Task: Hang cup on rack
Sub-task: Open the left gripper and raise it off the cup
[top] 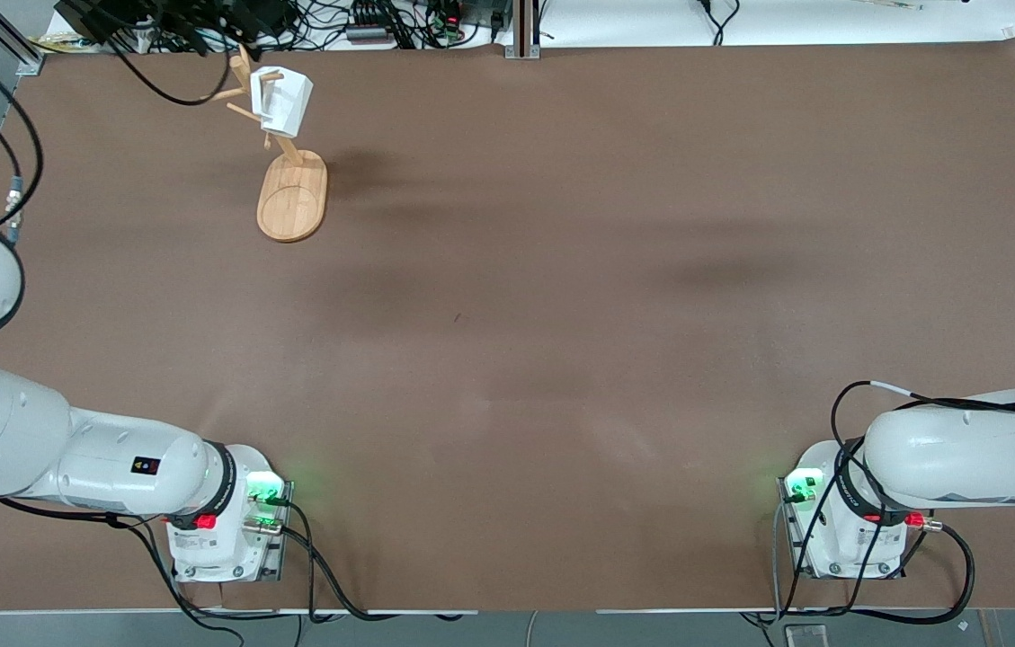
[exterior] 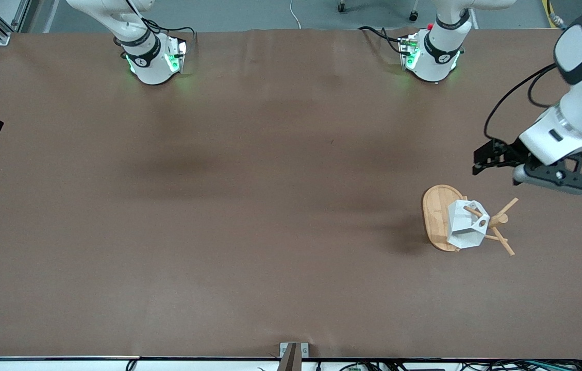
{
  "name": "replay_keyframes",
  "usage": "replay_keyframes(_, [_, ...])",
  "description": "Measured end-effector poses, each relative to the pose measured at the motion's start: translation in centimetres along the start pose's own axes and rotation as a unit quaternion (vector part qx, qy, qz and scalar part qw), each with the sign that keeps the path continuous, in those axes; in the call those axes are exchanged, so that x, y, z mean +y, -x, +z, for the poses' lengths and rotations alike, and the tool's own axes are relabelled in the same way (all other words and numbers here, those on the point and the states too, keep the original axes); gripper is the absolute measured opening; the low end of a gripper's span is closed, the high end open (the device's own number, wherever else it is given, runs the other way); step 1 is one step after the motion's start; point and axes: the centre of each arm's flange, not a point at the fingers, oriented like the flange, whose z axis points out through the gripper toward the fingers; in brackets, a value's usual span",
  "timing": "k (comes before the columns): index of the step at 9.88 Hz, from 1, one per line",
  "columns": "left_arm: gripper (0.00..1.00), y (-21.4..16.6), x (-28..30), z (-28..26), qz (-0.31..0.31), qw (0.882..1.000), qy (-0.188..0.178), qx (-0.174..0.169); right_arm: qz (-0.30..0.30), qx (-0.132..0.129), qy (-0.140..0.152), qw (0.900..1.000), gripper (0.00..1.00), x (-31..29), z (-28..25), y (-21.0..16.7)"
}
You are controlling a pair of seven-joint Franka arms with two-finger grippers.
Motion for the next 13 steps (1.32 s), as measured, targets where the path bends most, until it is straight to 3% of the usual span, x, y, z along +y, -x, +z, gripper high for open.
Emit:
replay_keyframes(2, [1.00, 1.4, -2.1, -3.5, -0.017, 1.000, -0.007, 0.002, 0.000, 0.000, 0.000, 1.000, 1.00, 0.0, 0.0, 0.0])
replay_keyframes(4, [1.00, 3.3, -1.9, -6.1, -0.050, 0.998, -0.001, -0.039, 0.000, 0.000, 0.000, 1.000, 1.00, 0.0, 0.0, 0.0])
replay_keyframes(6, [1.00, 4.6, -1.4, -7.6, -0.063, 0.997, -0.011, -0.054, 0.000, 0.000, 0.000, 1.000, 1.00, 0.0, 0.0, 0.0])
replay_keyframes(8, [1.00, 4.7, 0.7, -7.9, -0.052, 0.996, -0.043, -0.059, 0.000, 0.000, 0.000, 1.000, 1.00, 0.0, 0.0, 0.0])
replay_keyframes(13, [1.00, 4.5, 1.0, -7.7, -0.054, 0.996, -0.050, -0.056, 0.000, 0.000, 0.000, 1.000, 1.00, 0.0, 0.0, 0.0])
